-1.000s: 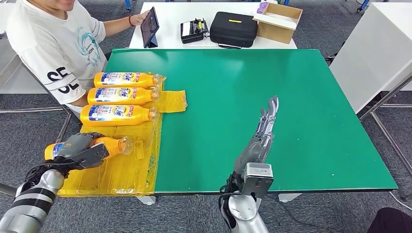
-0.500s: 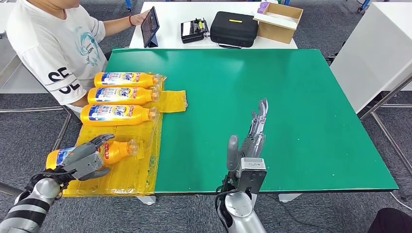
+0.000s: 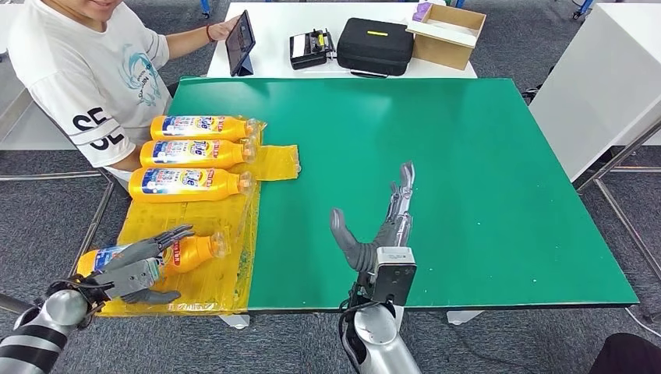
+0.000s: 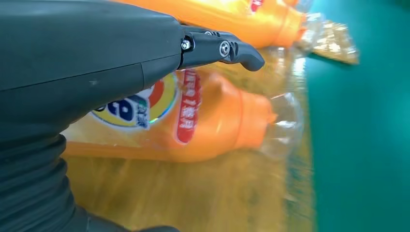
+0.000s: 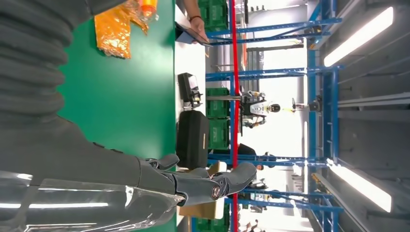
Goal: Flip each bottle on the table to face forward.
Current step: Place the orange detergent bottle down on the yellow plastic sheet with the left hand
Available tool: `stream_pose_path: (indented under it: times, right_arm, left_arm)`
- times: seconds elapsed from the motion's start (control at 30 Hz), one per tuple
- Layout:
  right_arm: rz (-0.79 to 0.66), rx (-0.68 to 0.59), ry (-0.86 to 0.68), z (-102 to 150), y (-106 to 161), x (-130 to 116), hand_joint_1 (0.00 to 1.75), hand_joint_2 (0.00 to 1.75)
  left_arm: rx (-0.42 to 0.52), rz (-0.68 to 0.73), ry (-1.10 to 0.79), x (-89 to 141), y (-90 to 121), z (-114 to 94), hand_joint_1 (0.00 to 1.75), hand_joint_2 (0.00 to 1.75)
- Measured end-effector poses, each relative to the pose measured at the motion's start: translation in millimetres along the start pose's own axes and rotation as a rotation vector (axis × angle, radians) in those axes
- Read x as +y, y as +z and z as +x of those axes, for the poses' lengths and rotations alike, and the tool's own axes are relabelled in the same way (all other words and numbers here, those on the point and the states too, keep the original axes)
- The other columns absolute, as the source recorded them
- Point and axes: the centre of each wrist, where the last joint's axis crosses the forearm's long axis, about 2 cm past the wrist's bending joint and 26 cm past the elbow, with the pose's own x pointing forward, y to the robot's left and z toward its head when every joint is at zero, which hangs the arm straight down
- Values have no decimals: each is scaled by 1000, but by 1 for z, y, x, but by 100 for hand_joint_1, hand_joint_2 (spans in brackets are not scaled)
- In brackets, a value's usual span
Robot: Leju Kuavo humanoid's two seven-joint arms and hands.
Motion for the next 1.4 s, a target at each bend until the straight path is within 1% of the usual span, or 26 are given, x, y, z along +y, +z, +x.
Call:
stream_pose_path:
  times: [0.1, 0.3, 0.37, 0.4, 0.43, 0.5, 0.57, 0.63, 0.7, 0.77, 0.87, 0.93, 1.07, 1.2, 1.3, 1.4]
  right_arm:
    - [5, 5, 2, -1, 1, 1, 0, 175]
    - [13, 11, 8, -3, 2, 2, 0, 175]
    - [16, 12, 12, -4, 2, 2, 0, 175]
    - [18, 13, 16, -4, 2, 2, 0, 175]
    - [22, 15, 22, -4, 2, 2, 0, 175]
    - [33, 27, 34, -4, 3, 3, 0, 175]
    - [53, 41, 41, -3, 3, 6, 0, 175]
    - [76, 51, 46, -3, 4, 9, 0, 175]
    - [101, 60, 51, -5, 6, 12, 0, 175]
    - [122, 70, 55, -7, 8, 14, 0, 175]
    - [148, 88, 57, -10, 11, 17, 0, 175]
    - [163, 100, 59, -13, 13, 19, 0, 175]
    - [183, 114, 70, -17, 17, 20, 0, 175]
    - [164, 113, 106, -19, 19, 19, 0, 175]
    - [122, 106, 138, -20, 21, 14, 0, 175]
    - [64, 107, 165, -20, 27, 3, 0, 175]
  left_arm:
    - [-35, 21, 51, -9, -2, 2, 0, 0]
    - [-53, 33, 61, -19, -7, 6, 0, 0]
    - [-60, 91, 46, -22, -12, 8, 0, 0]
    - [-60, 156, 28, -25, -17, 12, 0, 0]
    - [-54, 250, -5, -28, -25, 17, 0, 0]
    - [-41, 512, -107, -32, -44, 33, 0, 0]
    - [-66, 779, -167, -34, -60, 52, 0, 0]
    - [-117, 966, -121, -33, -70, 66, 0, 0]
    - [-169, 1103, -47, -31, -75, 74, 0, 0]
    - [-209, 1222, -22, -28, -76, 78, 0, 0]
    - [-210, 1384, -77, -23, -74, 83, 0, 0]
    - [-200, 1457, -74, -20, -74, 86, 0, 0]
    - [-219, 1512, 38, -18, -79, 93, 0, 0]
    - [-273, 1474, 238, -21, -84, 95, 0, 0]
    - [-305, 1390, 385, -33, -86, 94, 0, 0]
    - [-317, 1303, 489, -55, -82, 93, 0, 0]
